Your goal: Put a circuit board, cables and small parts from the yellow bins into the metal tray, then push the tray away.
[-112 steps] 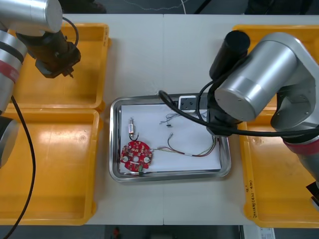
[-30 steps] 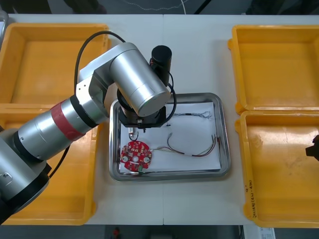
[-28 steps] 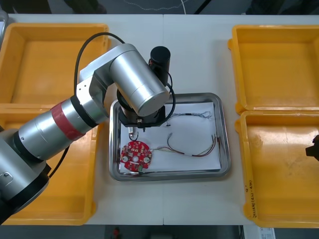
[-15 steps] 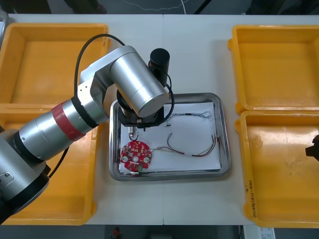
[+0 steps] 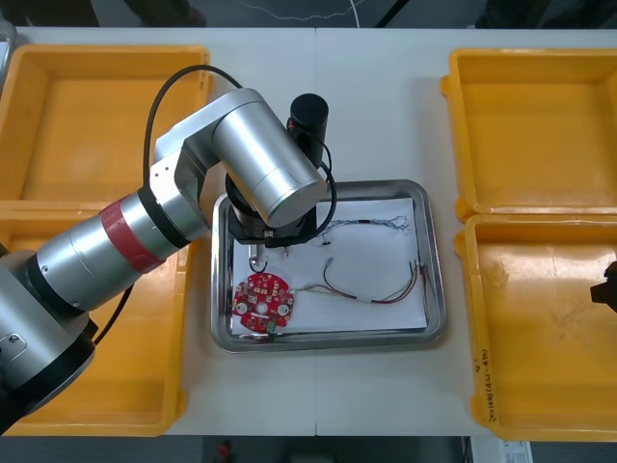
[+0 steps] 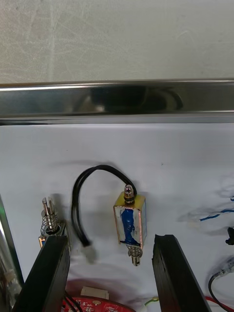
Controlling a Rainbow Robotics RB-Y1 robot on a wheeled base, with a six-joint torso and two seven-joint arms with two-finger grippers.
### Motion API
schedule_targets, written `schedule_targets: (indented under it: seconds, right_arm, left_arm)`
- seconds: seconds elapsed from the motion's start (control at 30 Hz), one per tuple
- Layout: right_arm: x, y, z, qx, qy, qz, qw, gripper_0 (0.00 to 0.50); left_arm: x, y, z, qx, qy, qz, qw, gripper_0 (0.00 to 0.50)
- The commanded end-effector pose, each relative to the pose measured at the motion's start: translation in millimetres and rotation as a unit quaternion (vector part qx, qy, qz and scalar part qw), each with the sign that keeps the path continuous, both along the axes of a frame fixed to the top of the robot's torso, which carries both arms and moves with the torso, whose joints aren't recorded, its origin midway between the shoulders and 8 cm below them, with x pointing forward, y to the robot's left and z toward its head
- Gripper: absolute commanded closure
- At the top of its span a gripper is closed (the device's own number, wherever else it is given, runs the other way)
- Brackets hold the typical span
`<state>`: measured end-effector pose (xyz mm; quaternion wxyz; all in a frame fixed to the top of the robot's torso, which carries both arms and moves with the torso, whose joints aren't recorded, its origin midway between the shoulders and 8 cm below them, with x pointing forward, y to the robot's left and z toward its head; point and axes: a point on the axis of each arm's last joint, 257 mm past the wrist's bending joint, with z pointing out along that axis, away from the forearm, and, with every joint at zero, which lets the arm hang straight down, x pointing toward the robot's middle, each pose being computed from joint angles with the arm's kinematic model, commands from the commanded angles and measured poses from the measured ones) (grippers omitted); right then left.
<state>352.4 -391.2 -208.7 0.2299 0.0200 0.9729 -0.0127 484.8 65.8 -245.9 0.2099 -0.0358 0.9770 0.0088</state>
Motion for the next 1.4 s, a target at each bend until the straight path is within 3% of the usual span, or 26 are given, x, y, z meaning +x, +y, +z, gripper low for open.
schedule_targets:
  seconds: [0.03,0.43,0.7,0.93,1.23,1.4]
  right_arm:
    - [2,-3,8,0.007,-0.009,-0.024,1.0,0.0]
    - [2,-5,10,0.005,-0.01,-0.024,1.0,0.0]
    - [3,2,9,0.01,-0.008,-0.016,1.0,0.0]
    - [9,34,12,0.004,-0.009,0.038,0.999,0.0]
    - [5,100,18,0.001,-0.01,0.151,0.988,0.0]
    - [3,134,21,-0.012,-0.012,0.211,0.977,0.0]
  left_arm:
    - [0,-2,4,-0.003,-0.007,-0.004,1.0,0.0]
    - [4,-2,36,-0.042,-0.012,0.005,0.999,0.0]
    - [2,12,63,-0.047,-0.017,0.011,0.9987,0.0]
    - [-9,46,104,-0.058,-0.012,0.025,0.9979,0.0]
    - [-3,81,152,-0.097,-0.047,0.036,0.9936,0.0]
    - [-2,108,159,-0.099,-0.056,0.05,0.9923,0.0]
